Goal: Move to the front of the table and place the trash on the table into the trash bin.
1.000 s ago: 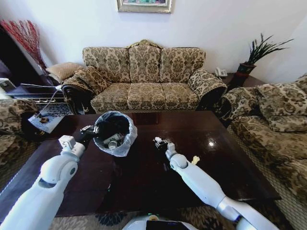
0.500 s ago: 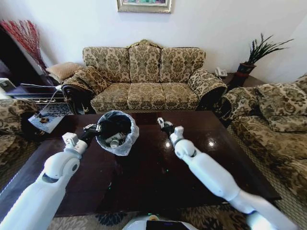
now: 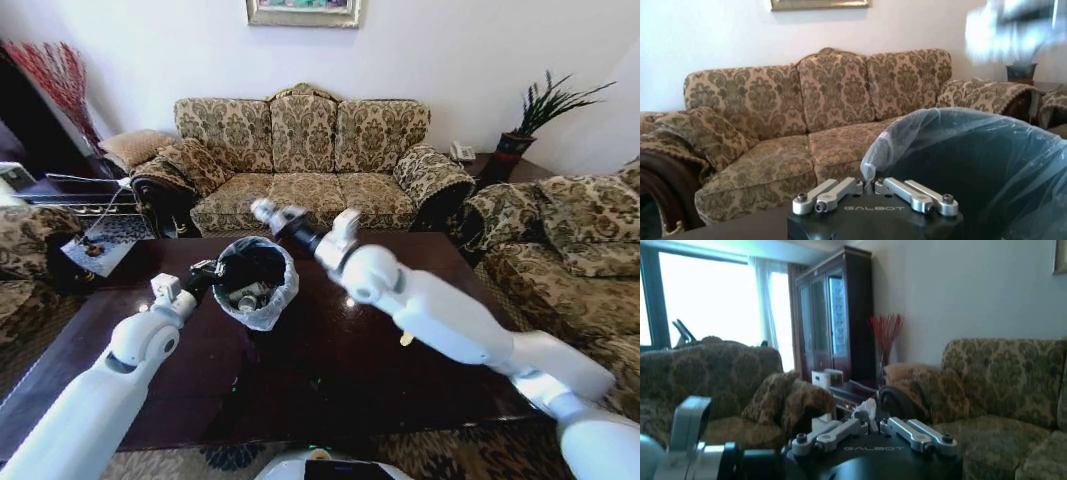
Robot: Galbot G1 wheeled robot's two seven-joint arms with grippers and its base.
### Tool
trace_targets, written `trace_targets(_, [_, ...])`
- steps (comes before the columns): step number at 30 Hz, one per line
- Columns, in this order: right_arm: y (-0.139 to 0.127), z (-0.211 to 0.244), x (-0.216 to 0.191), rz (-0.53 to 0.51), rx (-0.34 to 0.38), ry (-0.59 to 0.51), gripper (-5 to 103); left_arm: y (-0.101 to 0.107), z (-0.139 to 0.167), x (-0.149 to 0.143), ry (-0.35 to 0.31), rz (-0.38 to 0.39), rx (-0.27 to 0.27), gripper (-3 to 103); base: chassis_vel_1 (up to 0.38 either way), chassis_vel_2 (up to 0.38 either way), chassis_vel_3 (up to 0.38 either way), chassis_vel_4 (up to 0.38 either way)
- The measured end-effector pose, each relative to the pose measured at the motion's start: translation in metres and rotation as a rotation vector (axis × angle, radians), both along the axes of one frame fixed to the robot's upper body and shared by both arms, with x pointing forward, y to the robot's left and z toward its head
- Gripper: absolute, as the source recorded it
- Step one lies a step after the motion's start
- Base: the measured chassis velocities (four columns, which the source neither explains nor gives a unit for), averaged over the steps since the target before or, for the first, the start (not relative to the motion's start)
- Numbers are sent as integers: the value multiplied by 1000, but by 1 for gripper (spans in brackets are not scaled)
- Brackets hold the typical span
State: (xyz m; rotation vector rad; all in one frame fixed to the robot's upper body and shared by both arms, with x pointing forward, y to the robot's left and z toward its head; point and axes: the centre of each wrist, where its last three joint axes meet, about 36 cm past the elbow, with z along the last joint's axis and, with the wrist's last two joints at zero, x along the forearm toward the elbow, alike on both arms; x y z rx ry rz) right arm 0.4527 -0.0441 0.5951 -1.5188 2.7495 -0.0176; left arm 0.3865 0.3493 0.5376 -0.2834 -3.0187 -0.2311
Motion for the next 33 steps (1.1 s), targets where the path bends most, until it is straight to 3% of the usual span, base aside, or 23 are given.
trace_targets(3, [4, -12, -3, -12, -29, 22, -1, 1, 1, -3, 3, -1, 0, 1, 0, 0, 0, 0])
trace_targets(4, [6, -16, -5, -20, -40, 29, 10, 2, 2, -5, 4, -1, 1, 1, 0, 0, 0, 0])
trace_targets(6, [7, -18, -5, -24, -46, 32, 10, 3, 3, -6, 3, 0, 2, 1, 0, 0, 0, 0])
trace_targets(7, [8, -19, -4, -27, -57, 33, 20, 4, 5, -6, -1, -1, 2, 1, 0, 0, 0, 0])
trace_targets(8, [8, -19, -4, -29, -61, 32, 20, 4, 7, -6, -4, -1, -1, 1, 0, 0, 0, 0])
trace_targets(9, [9, -18, -3, -32, -62, 27, 32, 3, 10, -5, -11, -1, -7, 1, 0, 0, 0, 0])
trace_targets(11, [9, -17, -2, -34, -62, 23, 32, 2, 13, -4, -18, 0, -13, 1, 0, 0, 0, 0])
trace_targets(12, [9, -16, -2, -36, -61, 19, 42, 2, 16, -4, -23, 0, -17, 1, 0, 0, 0, 0])
trace_targets(13, [9, -15, -2, -37, -60, 17, 42, 2, 18, -4, -26, -2, -19, 1, 0, 0, 0, 0])
trace_targets(14, [8, -13, -2, -38, -59, 11, 53, 1, 20, -4, -31, -4, -21, 1, 0, 0, 0, 0])
trace_targets(18, [8, -11, -1, -38, -58, 4, 53, 0, 23, -5, -38, -7, -21, 1, 0, 0, 0, 0])
trace_targets(19, [8, -9, 0, -40, -56, -2, 64, 0, 26, -6, -45, -9, -23, 1, 0, 0, 0, 0])
trace_targets(20, [9, -8, 1, -44, -51, -7, 64, 0, 27, -6, -48, -10, -24, 1, 0, 0, 0, 0])
trace_targets(21, [9, -5, 3, -59, -37, -19, 75, -1, 29, -7, -53, -12, -25, 1, 0, 0, 0, 0])
trace_targets(23, [9, -1, 5, -80, -20, -29, 75, -1, 31, -8, -57, -11, -26, 1, 0, 0, 0, 0])
trace_targets(24, [8, 4, 8, -106, -4, -38, 85, -1, 33, -8, -61, -9, -28, 1, 0, 0, 0, 0])
trace_targets(26, [-3, 20, 15, -208, 34, -65, 85, 1, 39, -9, -79, -3, -33, 1, 0, 0, 0, 0])
trace_targets(27, [-3, 20, 15, -208, 34, -65, 85, 1, 39, -9, -79, -3, -33, 1, 0, 0, 0, 0])
trace_targets(28, [-12, 25, 17, -250, 39, -77, 95, 2, 42, -10, -85, -1, -33, 1, 0, 0, 0, 0])
trace_targets(29, [-28, 30, 21, -304, 38, -93, 95, 2, 44, -11, -88, 2, -30, 1, 0, 0, 0, 0])
trace_targets(30, [-28, 30, 21, -304, 38, -93, 95, 2, 44, -11, -88, 2, -30, 1, 0, 0, 0, 0])
trace_targets(33, [-85, 26, 27, -453, -1, -115, 100, -1, 46, -15, -85, 4, -34, 1, 0, 0, 0, 0])
